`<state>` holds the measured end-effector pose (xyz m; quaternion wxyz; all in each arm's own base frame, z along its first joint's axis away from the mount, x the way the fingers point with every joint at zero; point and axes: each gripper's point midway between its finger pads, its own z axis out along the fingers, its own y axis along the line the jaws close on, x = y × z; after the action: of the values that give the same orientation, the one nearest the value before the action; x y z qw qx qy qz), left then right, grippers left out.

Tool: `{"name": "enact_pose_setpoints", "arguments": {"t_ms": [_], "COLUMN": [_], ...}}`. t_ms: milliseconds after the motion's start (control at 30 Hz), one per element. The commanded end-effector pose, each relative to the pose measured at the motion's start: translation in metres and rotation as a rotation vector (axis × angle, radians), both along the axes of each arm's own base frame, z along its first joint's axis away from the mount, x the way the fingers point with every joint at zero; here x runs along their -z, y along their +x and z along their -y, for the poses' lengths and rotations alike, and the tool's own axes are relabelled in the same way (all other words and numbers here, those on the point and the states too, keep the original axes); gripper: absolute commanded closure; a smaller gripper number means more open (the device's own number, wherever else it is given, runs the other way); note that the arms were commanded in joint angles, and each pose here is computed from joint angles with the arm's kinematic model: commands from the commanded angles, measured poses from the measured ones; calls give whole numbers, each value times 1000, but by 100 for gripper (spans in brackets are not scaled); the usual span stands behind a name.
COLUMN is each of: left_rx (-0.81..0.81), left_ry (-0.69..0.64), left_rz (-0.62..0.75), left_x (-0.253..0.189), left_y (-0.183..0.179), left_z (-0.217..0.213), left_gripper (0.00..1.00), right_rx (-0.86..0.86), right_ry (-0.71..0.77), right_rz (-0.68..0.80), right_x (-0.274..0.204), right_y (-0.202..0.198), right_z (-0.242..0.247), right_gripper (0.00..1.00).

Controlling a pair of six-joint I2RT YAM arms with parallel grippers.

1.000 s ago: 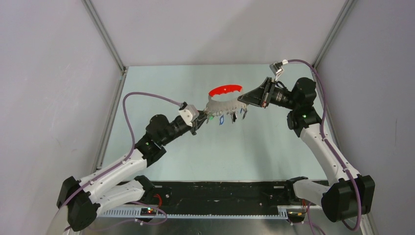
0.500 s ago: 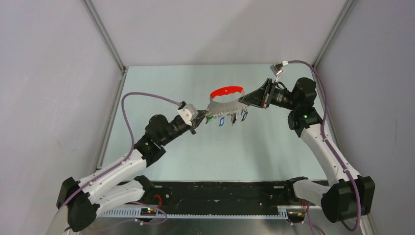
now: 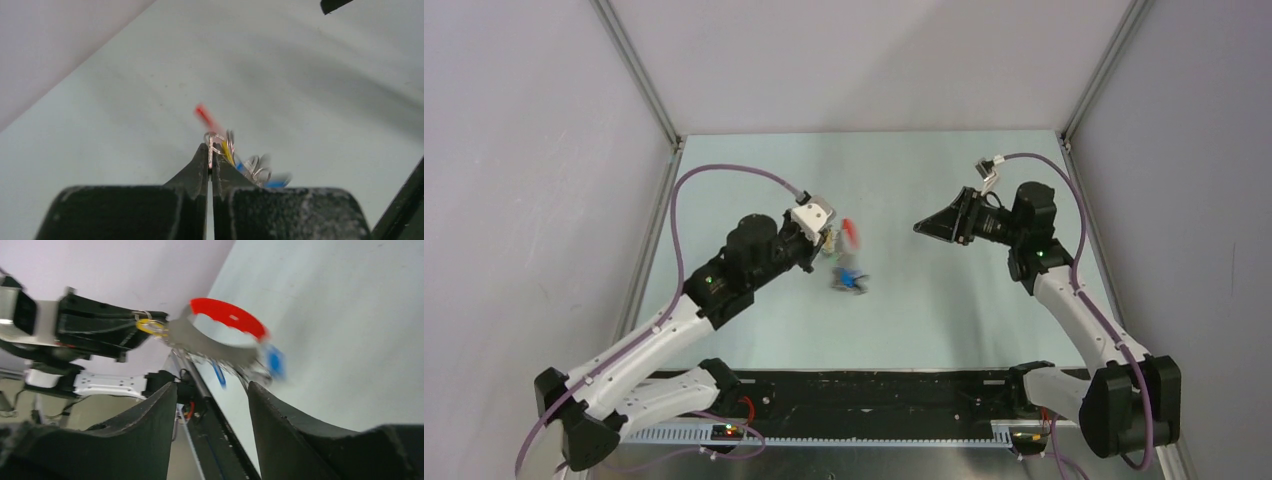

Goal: Remove the keys from the keyring

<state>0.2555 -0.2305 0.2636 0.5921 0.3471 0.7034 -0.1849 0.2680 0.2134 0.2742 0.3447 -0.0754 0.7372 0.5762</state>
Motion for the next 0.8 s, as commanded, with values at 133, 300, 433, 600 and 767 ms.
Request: {"name": "enact_pose_setpoints", "arguments": {"t_ms": [133, 300, 433, 600, 767], "left_rx": [-51, -50, -49, 68, 209], "left_ry": [461, 764, 953, 768, 651], "left_rz": [90, 266, 349, 365, 353], "left_x": [-31, -46, -48, -64, -61], "left_y": [5, 11, 16, -1, -20], "left_z": [-37, -46, -52, -34, -13], "left_gripper": [100, 100, 100, 100, 100], "right_rx": [73, 4, -11, -21, -123], "right_ry": [-204, -218, -196, -86, -10], "right_rz": [297, 489, 638, 832, 1047], "right_x": [23, 14, 4, -13, -21], "right_y": [5, -5, -8, -20, -46], "right_z": [1, -33, -51, -60, -72], "right_gripper": [40, 39, 37, 38, 42]}}
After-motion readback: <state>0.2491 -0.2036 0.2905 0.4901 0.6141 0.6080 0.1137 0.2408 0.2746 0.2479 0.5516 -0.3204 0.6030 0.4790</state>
